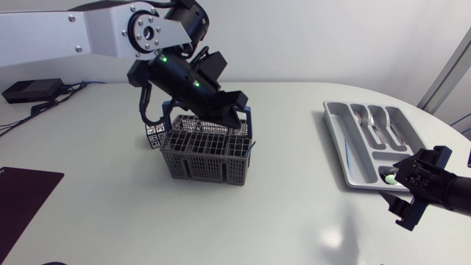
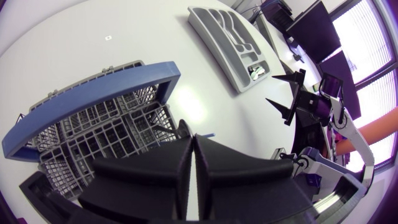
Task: Transfer all utensils from the basket to the drawer tray.
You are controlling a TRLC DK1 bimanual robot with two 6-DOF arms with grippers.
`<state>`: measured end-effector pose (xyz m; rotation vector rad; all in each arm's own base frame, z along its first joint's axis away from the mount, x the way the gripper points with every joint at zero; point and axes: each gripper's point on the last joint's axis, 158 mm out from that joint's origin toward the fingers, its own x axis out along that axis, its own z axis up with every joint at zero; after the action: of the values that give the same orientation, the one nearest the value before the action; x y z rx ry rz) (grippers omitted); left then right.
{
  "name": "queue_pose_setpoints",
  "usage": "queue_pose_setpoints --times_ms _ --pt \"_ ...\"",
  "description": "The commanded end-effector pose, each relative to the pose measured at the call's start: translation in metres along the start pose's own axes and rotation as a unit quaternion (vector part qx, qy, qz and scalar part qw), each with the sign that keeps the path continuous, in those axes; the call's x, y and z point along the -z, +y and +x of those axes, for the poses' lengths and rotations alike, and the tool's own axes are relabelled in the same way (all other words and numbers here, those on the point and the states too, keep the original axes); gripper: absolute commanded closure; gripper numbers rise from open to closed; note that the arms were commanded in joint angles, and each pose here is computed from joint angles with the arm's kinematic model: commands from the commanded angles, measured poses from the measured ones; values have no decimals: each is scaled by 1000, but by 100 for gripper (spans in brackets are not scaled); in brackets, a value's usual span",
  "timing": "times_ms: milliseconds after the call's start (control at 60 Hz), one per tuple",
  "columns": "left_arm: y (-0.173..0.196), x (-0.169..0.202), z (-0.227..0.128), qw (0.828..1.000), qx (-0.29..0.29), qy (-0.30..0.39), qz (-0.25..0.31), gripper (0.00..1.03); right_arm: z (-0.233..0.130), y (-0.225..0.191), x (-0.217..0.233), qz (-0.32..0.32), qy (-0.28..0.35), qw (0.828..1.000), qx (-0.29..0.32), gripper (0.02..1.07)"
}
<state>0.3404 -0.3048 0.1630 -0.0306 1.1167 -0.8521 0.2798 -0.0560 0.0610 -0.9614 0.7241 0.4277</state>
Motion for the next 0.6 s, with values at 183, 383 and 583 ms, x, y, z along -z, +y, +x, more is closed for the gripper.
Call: queue_pose_setpoints --times_ms 183,383,583 --pt "-14 1 -30 1000 15 -10 19 100 -2 17 -4 -2 -3 1000 -17 17" --pt "-23 6 -44 999 39 -12 32 100 -7 19 -12 -3 -12 1000 -19 17" --pt "-27 9 -62 997 37 -26 57 100 -16 21 -28 -2 -30 999 -20 17"
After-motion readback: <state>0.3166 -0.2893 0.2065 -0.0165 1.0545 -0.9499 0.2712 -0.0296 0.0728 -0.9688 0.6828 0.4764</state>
